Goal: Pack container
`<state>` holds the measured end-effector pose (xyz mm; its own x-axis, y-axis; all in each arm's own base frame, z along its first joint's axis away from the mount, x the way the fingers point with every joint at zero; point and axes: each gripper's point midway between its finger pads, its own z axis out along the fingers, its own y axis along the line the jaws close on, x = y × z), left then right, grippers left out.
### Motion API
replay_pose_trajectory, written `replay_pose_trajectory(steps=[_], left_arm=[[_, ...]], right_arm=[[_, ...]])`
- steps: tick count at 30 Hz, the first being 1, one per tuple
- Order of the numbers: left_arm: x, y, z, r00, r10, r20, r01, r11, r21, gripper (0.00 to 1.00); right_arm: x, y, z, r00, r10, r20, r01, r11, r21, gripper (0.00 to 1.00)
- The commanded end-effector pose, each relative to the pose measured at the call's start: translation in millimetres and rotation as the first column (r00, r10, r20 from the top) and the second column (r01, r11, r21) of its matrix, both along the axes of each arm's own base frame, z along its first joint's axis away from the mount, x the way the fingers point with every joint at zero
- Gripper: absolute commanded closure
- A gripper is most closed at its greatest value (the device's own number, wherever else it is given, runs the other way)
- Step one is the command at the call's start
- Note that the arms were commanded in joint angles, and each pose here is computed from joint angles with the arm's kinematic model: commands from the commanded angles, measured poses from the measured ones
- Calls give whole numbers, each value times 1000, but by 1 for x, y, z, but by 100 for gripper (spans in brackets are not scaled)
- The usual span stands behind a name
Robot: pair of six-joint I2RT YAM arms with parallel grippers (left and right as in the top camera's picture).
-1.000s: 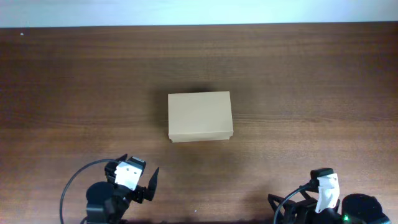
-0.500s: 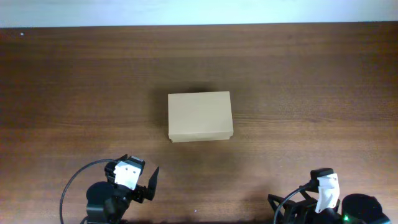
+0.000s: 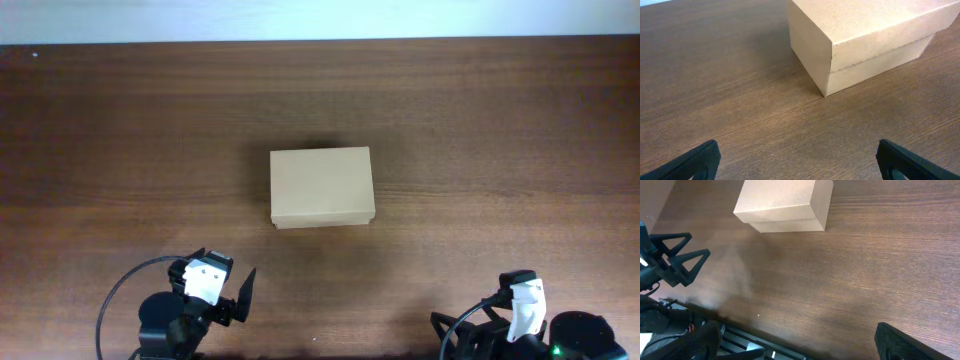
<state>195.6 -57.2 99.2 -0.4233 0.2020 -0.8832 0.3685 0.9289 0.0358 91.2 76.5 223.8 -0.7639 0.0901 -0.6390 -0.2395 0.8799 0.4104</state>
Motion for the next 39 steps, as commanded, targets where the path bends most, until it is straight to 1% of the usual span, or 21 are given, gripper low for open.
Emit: replay_pose_trajectory(steps=[1, 4, 7, 10, 13, 17, 23, 27, 30, 39], left_arm=[[0, 0, 0, 1000, 8, 3, -7, 1000, -7, 1], [0, 0, 0, 1000, 8, 3, -7, 1000, -7, 1], [0, 0, 0, 1000, 8, 3, -7, 1000, -7, 1], [0, 0, 0, 1000, 8, 3, -8, 1000, -7, 1], [0, 0, 0, 1000, 8, 3, -7, 1000, -7, 1], [0, 0, 0, 1000, 8, 3, -7, 1000, -7, 1], [0, 0, 0, 1000, 8, 3, -7, 1000, -7, 1], [0, 0, 0, 1000, 8, 3, -7, 1000, -7, 1], [0, 0, 0, 1000, 8, 3, -7, 1000, -7, 1], [0, 0, 0, 1000, 8, 3, -7, 1000, -7, 1]], right_arm=[[3, -5, 0, 999, 5, 36, -4, 999, -46, 1], [18, -2, 8, 993, 17, 116, -11, 999, -50, 1], [42, -1, 10, 973, -3, 231, 18, 998, -64, 1], [63, -4, -7, 949, -40, 311, 70, 994, -84, 1], [74, -5, -27, 938, -65, 341, 100, 991, -85, 1], [81, -1, -63, 941, -62, 332, 97, 991, -89, 1], [87, 9, -100, 945, -43, 325, 69, 995, -68, 1], [83, 19, -123, 962, 8, 274, 10, 998, -65, 1], [82, 17, -143, 972, 9, 235, 13, 996, -92, 1], [82, 15, -144, 973, 0, 231, 24, 995, -98, 1]])
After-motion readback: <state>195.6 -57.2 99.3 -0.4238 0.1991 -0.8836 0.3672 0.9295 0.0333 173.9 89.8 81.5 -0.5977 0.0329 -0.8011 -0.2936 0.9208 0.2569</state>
